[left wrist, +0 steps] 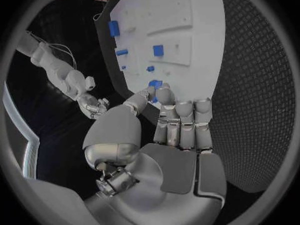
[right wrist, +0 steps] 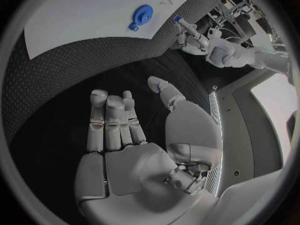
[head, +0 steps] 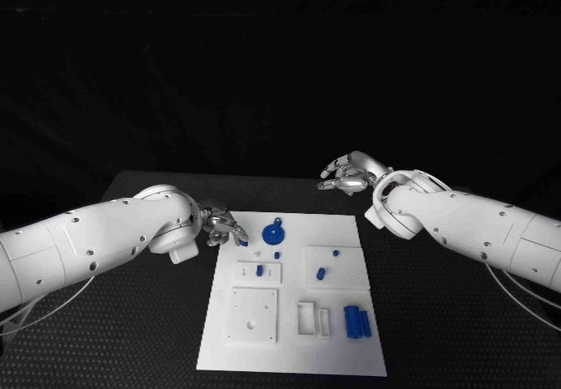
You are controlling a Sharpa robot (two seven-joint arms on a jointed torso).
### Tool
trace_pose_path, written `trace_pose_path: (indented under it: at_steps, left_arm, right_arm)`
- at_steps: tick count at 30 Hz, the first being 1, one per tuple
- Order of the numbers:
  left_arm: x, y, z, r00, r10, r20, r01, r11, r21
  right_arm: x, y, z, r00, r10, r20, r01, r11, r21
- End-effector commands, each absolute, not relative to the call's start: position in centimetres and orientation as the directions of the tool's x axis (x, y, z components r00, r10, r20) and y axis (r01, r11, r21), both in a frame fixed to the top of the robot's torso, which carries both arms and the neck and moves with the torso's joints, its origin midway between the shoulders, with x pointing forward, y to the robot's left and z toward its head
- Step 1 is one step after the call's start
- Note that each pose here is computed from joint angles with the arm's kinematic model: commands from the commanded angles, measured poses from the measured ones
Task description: Assemble the parts on the task board
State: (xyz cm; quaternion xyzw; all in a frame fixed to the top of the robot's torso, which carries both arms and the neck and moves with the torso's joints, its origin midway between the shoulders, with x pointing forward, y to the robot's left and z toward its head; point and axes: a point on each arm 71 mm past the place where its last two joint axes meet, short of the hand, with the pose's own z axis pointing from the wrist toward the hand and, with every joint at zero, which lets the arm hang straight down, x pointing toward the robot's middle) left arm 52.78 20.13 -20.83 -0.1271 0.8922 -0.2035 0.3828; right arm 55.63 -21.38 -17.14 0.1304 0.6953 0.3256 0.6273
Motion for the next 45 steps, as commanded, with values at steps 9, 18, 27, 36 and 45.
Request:
trace_pose_path:
  at_steps: [9,18,27,36,45]
  left_arm:
    - [50.0,20.3,-22.7,-0.662,-0.303,-0.685,-0.027,0.924,-0.382]
    - [48.9,19.2,-23.6,-0.681,-0.271,-0.68,-0.001,0.929,-0.37]
    - [49.2,18.7,-23.8,-0.679,-0.245,-0.692,0.018,0.937,-0.35]
    - [49.3,18.7,-24.4,-0.694,-0.244,-0.678,0.008,0.938,-0.346]
    - [49.3,18.8,-24.5,-0.699,-0.234,-0.676,0.009,0.942,-0.336]
  right_arm:
    - [55.6,-21.5,-17.2,-0.184,0.588,-0.788,-0.229,0.754,0.616]
    - [55.6,-21.6,-17.2,-0.185,0.588,-0.788,-0.229,0.754,0.616]
    - [55.6,-21.4,-17.2,-0.187,0.588,-0.787,-0.23,0.753,0.617]
    - [55.6,-21.5,-17.2,-0.187,0.588,-0.787,-0.23,0.753,0.617]
    - [55.6,-21.5,-17.2,-0.187,0.587,-0.787,-0.229,0.753,0.617]
